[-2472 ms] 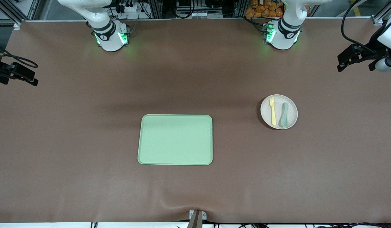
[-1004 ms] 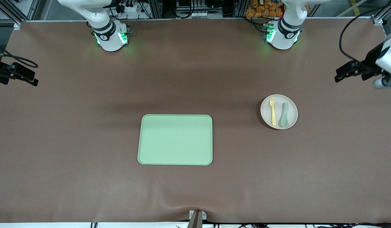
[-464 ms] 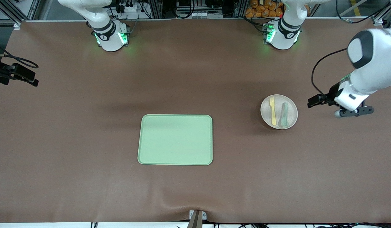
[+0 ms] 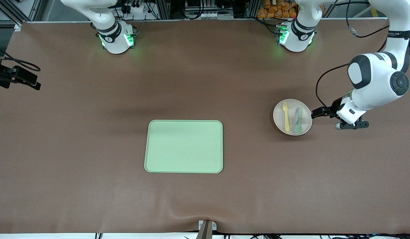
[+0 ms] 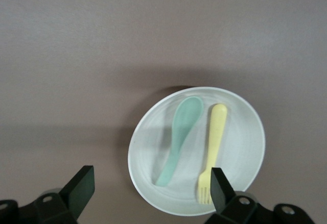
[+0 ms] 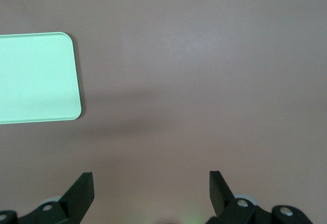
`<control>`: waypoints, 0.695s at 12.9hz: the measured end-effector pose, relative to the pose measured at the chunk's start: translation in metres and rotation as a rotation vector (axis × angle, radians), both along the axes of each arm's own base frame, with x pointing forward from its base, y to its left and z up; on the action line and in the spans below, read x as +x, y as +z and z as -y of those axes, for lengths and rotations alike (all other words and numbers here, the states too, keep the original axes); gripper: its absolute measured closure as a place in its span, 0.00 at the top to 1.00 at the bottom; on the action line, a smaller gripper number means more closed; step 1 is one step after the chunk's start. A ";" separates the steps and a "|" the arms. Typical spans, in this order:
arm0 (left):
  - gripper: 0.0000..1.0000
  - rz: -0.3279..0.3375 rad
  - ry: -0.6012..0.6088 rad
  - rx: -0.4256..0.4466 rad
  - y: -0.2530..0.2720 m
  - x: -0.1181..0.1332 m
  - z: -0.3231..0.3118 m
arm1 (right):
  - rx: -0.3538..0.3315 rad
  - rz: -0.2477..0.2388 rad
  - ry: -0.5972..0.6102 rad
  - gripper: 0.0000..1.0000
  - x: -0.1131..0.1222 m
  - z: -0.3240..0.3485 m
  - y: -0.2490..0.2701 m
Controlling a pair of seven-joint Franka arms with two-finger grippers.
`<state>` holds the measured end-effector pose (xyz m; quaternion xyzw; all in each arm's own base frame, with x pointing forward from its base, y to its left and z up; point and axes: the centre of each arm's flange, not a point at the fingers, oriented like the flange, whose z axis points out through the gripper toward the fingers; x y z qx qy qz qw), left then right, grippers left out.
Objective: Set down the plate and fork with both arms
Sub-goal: 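Grasp the white plate's rim with the left gripper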
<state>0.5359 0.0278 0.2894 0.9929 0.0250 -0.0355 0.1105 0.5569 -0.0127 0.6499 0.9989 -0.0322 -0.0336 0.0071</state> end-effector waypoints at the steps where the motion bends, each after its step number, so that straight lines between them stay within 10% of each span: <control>1: 1.00 -0.001 -0.016 -0.037 -0.015 -0.002 -0.014 | 0.000 -0.001 0.000 1.00 0.000 0.000 0.000; 9: 0.62 -0.016 -0.052 -0.089 -0.078 -0.008 -0.030 | 0.000 -0.003 0.000 1.00 0.000 0.000 0.000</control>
